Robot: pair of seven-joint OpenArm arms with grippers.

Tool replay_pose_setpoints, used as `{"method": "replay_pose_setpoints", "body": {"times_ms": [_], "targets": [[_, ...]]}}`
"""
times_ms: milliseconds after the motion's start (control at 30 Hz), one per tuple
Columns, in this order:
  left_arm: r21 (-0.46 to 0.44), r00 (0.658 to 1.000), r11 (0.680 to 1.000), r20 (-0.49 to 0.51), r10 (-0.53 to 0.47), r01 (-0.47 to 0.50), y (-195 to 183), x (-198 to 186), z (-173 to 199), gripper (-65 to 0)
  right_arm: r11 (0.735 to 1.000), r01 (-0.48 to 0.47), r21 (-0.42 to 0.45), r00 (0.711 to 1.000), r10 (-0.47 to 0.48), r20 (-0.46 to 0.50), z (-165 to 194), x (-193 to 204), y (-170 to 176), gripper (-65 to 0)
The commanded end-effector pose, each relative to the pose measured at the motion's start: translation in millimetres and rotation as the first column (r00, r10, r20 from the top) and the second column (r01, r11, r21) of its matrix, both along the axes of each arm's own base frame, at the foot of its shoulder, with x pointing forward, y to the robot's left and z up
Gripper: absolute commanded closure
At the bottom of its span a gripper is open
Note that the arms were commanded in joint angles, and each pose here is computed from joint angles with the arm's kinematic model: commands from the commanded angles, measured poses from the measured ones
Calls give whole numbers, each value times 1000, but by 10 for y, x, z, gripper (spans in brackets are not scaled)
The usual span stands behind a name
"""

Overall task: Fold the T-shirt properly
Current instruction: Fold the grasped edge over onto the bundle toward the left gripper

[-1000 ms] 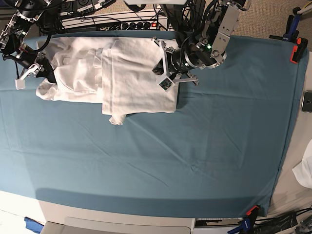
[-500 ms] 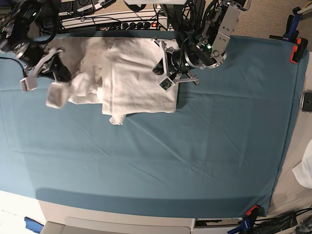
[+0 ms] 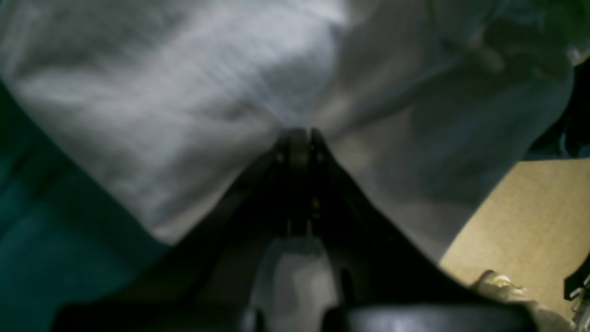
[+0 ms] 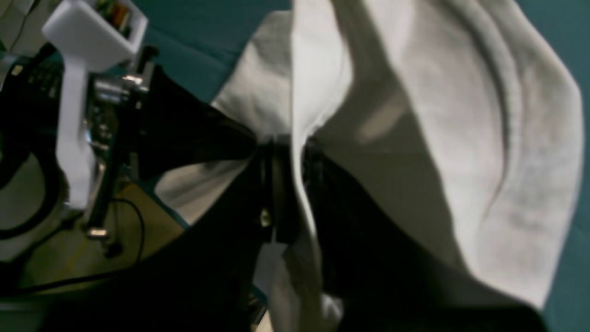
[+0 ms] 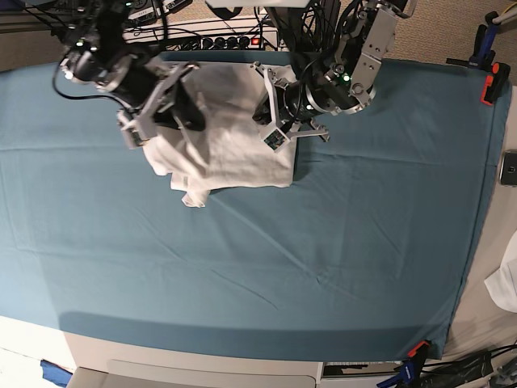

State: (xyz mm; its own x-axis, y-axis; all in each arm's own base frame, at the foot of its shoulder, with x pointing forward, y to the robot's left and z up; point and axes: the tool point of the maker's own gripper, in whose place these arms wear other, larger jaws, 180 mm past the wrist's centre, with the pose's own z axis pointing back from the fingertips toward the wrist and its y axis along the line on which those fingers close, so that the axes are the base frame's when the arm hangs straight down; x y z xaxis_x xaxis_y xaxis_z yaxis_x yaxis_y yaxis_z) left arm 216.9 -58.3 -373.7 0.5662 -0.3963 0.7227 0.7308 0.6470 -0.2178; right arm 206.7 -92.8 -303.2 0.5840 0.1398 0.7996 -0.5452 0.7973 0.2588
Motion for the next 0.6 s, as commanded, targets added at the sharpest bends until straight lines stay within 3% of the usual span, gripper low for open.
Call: {"method": "replay_pose_setpoints", "body": {"times_ms": [0,200,400,567], "targets": [[-46,998,999,63,3,0,-60,111,217,0,999,-8,45,998,5,62,150,66,97,0],[-98,994,995,113,-7,18,-114,120,531,0,995,-19,95,997,12,76,160,93,416,0],[-126,987,991,159,-12,33,-126,78,773,0,996,-29,88,995,20,93,157,114,557,0],[-67,979,996,200,-39,53,37,17,839,0,994,61,93,992,-71,104,160,254,512,0]]}}
